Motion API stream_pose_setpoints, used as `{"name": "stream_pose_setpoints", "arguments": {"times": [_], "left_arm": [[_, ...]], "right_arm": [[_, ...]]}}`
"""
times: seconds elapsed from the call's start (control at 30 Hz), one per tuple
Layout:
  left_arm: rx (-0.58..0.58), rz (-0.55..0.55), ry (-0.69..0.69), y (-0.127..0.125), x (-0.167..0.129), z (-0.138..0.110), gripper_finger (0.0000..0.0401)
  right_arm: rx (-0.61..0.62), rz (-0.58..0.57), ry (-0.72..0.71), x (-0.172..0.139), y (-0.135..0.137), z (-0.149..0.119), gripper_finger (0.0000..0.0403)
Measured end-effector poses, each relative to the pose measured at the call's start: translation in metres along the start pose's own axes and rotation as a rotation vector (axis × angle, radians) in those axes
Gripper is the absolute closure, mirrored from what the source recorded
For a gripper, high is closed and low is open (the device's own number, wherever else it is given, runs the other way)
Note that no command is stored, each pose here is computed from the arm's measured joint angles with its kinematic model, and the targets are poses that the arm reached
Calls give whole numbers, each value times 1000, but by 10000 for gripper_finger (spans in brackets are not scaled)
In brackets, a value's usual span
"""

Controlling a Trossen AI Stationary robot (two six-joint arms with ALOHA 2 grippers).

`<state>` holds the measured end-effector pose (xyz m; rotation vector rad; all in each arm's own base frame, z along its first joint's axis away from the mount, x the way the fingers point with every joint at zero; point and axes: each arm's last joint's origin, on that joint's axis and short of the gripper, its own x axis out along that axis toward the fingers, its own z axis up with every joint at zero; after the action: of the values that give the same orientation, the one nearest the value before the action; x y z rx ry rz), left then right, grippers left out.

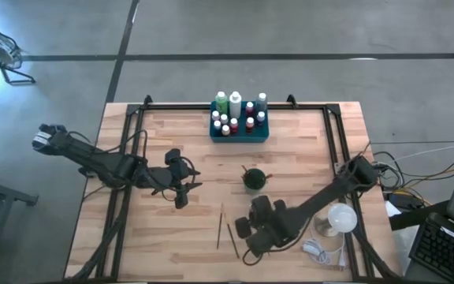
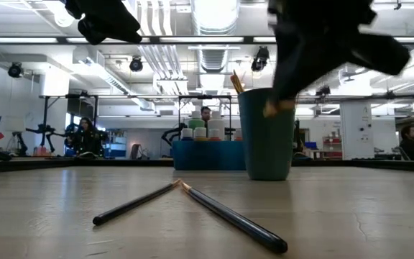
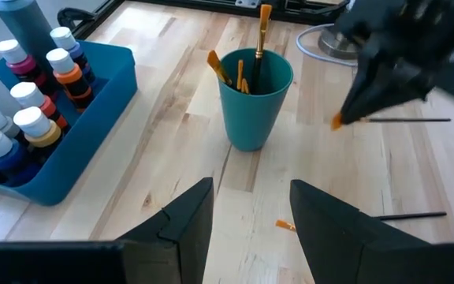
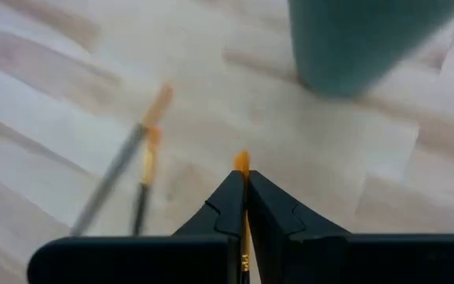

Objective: Pick & Place Paint Supplies
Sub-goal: Put the yellow paint brush into the green cup

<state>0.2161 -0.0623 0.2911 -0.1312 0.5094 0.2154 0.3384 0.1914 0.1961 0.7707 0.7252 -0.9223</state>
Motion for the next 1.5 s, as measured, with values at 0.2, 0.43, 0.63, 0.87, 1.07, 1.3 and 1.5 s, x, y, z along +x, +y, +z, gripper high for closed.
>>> {"name": "stream_pose_setpoints", "arguments": {"times": [0.2,0.43,0.63,0.87,1.07,1.3,1.5], "left_arm": [[-1,0,-1,0,0,0,227],[0,0,-1,0,0,0,227],[1,0,-1,0,0,0,227],[12,9,-5,0,0,0,227],[14,30,-35,0,0,3,227],[8,29,-39,0,0,3,227],[10,29,-41,0,0,3,227]], "right_arm": [[-33,162,-233,-52,1,18,395],[-163,209,-559,-85,-7,35,395],[-249,158,-660,-93,-11,58,395],[-303,126,-773,-118,-22,83,395],[-249,115,-836,-133,-28,107,395],[-446,247,-721,-149,-4,155,395],[-569,340,-708,-120,-1,183,395]]}}
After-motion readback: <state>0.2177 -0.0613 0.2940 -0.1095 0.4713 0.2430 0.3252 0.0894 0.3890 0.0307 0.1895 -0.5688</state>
